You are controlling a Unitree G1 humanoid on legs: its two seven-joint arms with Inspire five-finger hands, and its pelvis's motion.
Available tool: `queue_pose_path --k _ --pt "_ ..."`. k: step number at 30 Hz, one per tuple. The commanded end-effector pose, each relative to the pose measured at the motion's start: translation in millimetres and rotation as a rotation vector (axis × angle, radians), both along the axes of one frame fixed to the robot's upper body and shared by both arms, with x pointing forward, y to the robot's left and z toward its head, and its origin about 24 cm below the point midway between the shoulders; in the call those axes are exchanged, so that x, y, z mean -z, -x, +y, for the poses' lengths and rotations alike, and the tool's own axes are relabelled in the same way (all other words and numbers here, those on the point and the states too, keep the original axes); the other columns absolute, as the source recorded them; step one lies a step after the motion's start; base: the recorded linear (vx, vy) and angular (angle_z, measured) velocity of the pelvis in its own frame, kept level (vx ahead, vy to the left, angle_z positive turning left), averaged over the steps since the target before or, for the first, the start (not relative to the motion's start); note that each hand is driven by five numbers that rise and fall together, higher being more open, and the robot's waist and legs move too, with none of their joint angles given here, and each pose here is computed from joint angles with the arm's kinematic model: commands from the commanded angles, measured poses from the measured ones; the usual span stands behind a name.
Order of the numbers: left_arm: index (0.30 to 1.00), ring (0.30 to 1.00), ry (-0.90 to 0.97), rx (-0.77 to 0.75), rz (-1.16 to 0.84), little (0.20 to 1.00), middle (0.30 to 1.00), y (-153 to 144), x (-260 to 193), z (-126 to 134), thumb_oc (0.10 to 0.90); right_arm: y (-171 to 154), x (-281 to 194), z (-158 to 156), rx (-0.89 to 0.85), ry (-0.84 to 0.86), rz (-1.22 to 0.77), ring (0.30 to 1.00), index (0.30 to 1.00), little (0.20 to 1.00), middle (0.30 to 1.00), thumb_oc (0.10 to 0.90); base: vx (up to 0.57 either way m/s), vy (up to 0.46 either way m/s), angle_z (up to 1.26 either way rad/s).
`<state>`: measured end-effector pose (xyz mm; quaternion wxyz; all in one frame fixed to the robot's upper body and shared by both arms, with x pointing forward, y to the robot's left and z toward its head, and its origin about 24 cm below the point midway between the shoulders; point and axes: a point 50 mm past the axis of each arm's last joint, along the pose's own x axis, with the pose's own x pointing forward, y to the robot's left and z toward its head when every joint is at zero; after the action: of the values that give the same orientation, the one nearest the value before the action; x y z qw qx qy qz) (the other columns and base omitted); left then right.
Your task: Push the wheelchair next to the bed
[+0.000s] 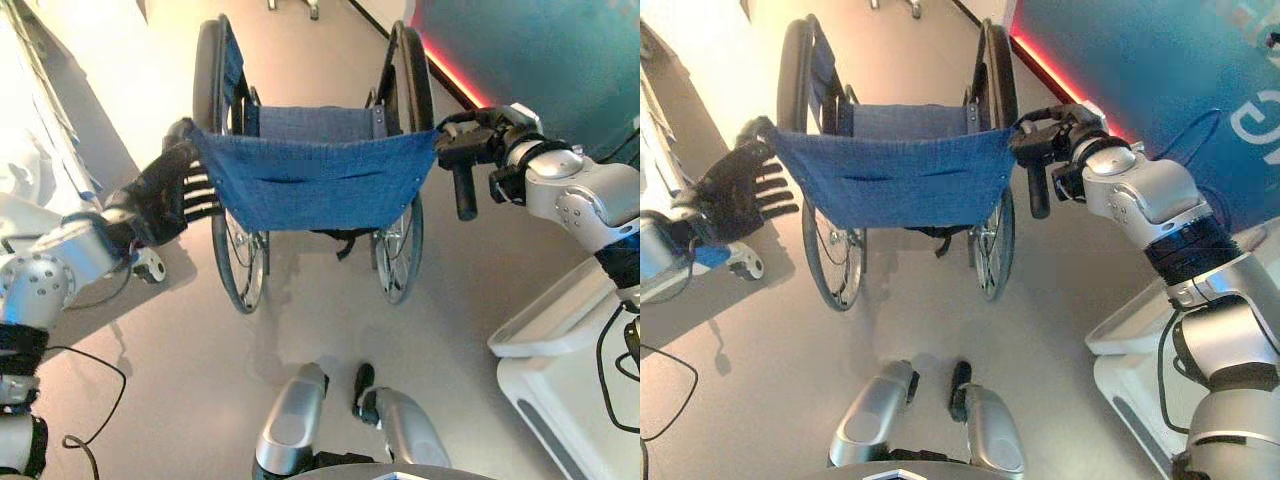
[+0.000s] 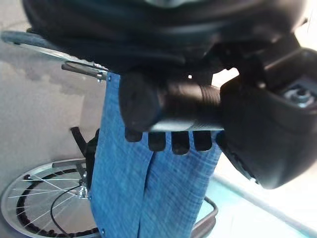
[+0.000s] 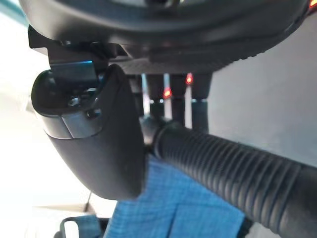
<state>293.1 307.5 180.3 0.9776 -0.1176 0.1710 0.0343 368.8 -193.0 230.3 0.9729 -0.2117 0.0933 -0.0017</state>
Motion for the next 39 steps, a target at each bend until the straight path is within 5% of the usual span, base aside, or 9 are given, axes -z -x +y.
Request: queue_pose_path --k 1,11,17,31,39 --pt "0.300 0.300 0.063 0.137 -0.204 0.300 0.300 -3 -31 -26 0.400 22 -48 46 -0.266 -0.058 -0.193 0.300 0.300 0.300 0.300 0.400 0.52 -0.061 0.42" --pt "0.300 0.300 0.044 0.222 -0.167 0.300 0.300 -9 -9 -58 0.400 1 1 34 -0.186 -0.084 -0.150 0.300 0.300 0.300 0.300 0.400 0.54 -0.069 -0.01" --pt "0.300 0.300 0.025 0.177 -0.147 0.300 0.300 -16 -22 -47 0.400 -4 6 39 -0.196 -0.137 -0.115 0.300 0.300 0.300 0.300 0.400 0.53 0.021 -0.11" --pt "0.300 0.300 0.077 0.223 -0.279 0.300 0.300 -26 -67 -58 0.400 -2 -51 0 -0.161 -0.059 -0.258 0.300 0.300 0.300 0.300 0.400 0.24 -0.067 0.34" --pt "0.300 0.300 0.033 0.271 -0.290 0.300 0.300 -30 -83 -66 0.400 7 -90 11 -0.157 -0.080 -0.300 0.300 0.300 0.300 0.300 0.400 0.47 -0.385 0.65"
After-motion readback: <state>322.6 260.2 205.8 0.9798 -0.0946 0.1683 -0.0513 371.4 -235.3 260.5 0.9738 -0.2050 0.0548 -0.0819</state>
